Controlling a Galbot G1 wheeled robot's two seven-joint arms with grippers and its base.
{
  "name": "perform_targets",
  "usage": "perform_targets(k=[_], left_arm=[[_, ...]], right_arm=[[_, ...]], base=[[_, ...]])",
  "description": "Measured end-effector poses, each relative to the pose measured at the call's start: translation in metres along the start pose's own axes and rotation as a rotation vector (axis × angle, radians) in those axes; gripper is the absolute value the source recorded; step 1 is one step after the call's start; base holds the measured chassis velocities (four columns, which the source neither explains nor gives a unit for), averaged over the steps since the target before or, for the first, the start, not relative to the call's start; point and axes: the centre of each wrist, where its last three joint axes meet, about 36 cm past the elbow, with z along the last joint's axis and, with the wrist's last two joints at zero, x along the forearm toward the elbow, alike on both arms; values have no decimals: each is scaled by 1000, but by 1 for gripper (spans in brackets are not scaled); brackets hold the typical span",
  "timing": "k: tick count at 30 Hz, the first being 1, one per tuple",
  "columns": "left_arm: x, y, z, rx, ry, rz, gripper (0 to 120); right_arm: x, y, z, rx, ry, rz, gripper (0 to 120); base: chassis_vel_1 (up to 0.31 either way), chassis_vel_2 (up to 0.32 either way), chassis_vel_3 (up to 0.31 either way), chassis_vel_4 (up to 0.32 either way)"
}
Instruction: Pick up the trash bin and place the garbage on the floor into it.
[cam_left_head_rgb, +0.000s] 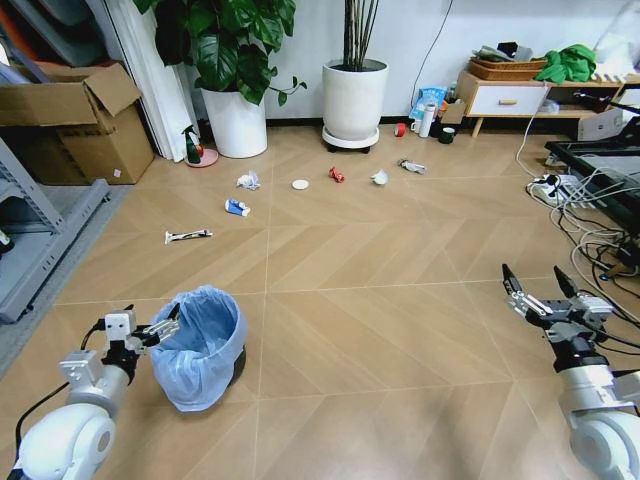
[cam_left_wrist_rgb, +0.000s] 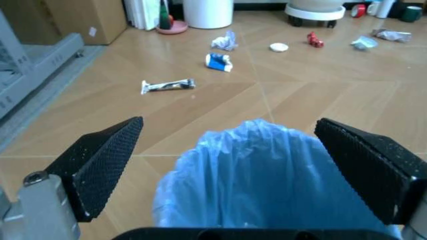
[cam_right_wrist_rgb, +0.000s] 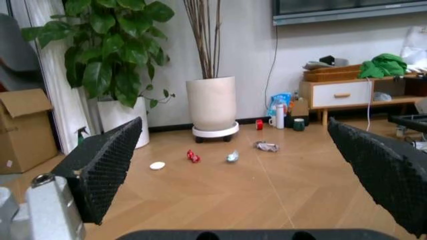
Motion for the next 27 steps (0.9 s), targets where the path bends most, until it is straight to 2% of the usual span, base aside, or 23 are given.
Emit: perform_targets(k=[4,9,13,17,18,21,27], left_arm=[[1,6,1,10,2,-18,100],[-6,-2,4,34,34,-8,100],[-10,-4,2,44,82,-21,100],[-21,1,-1,92,182,-50,100],[-21,1,-1,92,182,-50,100],[-37,4,3,111,248,-63,100],[-64,7,-1,134,313,-66,100]], right_arm=[[1,-2,1,1,0,5,100],[-9,-9,8,46,-32,-4,100],[-16,-11,11,68,-49,-30,100],[-24,-15,16,80,-57,-48,100],[-24,-15,16,80,-57,-48,100],[-23,-13,19,76,-49,-54,100],[-21,-11,22,69,-43,-50,100]], base=[[0,0,0,0],[0,0,0,0],[0,0,0,0],[0,0,0,0],[0,0,0,0],[0,0,0,0],[0,0,0,0]])
